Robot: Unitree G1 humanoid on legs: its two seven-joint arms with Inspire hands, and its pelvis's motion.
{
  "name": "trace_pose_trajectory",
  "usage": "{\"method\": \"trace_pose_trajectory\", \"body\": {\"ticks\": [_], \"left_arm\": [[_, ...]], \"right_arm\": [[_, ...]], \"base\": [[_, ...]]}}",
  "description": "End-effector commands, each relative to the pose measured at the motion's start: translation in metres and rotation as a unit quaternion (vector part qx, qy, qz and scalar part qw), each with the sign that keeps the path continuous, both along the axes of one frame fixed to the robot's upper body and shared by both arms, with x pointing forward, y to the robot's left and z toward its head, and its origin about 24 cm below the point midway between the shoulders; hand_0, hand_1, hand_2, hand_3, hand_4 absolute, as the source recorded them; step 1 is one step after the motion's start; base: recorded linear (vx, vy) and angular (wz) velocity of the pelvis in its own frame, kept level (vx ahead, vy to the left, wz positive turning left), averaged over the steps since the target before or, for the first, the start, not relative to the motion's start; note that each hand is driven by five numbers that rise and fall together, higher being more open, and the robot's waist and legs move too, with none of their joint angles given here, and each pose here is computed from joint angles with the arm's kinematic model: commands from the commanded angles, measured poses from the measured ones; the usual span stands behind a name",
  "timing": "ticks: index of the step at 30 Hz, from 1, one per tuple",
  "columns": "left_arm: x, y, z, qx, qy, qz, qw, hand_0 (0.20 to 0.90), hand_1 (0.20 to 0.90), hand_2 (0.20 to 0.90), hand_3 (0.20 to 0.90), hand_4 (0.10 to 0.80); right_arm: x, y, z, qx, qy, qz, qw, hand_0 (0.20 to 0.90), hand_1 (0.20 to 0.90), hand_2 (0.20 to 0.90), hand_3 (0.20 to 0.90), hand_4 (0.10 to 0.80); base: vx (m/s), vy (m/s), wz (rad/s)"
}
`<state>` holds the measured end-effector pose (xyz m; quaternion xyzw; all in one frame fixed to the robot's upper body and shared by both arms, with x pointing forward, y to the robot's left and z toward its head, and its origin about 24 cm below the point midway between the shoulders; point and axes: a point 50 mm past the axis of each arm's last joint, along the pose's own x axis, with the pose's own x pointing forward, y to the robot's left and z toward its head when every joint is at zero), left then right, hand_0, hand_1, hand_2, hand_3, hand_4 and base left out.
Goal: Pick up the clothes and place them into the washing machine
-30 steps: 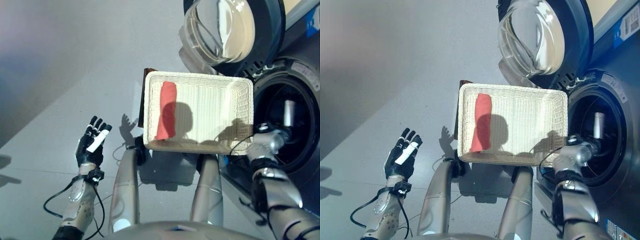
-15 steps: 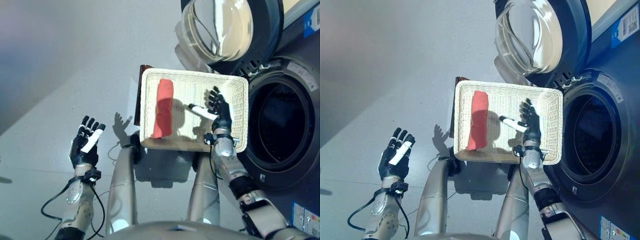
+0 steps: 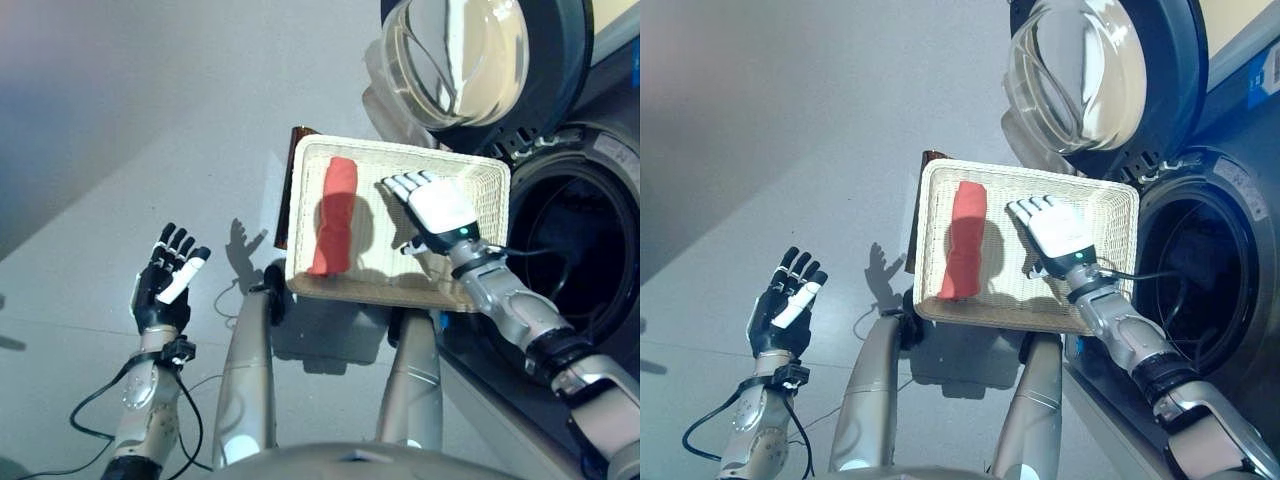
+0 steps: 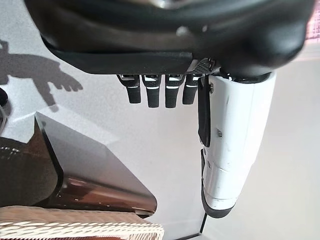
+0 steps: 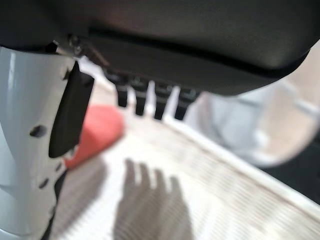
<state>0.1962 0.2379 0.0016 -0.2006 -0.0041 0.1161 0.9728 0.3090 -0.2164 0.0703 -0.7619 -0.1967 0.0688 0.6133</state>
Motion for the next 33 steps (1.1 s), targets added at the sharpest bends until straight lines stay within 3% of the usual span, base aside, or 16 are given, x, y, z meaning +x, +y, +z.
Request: {"method": "trace_pose_trajectory", "body": {"ticks": [1,10,19,33], "left_arm": [[0.002,0.013,0.037,0.051,-0.091,-0.002,0.995,0.9,0.9,0.9,0.9,0.8],[0.004,0.008,0.037,0.046,-0.096,-0.01,0.994,0.9,0.9,0.9,0.9,0.8],[0.006,0.006,0.038,0.047,-0.098,-0.015,0.994,0.9,0.9,0.9,0.9,0.8],[0.007,0.001,0.034,0.037,-0.096,-0.032,0.994,0.9,0.9,0.9,0.9,0.8]], "right_arm": [[0.014,0.013,0.04,-0.005,-0.093,0.039,0.995,0.9,0.9,0.9,0.9,0.8],[0.02,0.052,0.047,-0.013,-0.107,0.107,0.988,0.9,0.9,0.9,0.9,0.8],[0.025,0.063,0.053,-0.015,-0.118,0.123,0.985,0.9,0.9,0.9,0.9,0.8],[0.035,0.063,-0.013,-0.125,0.004,0.078,0.989,0.9,0.9,0.9,0.9,0.8]], "base": [[0.0,0.009,0.12],[-0.002,0.0,0.08],[0.019,-0.005,0.06],[0.0,0.002,0.02]]}}
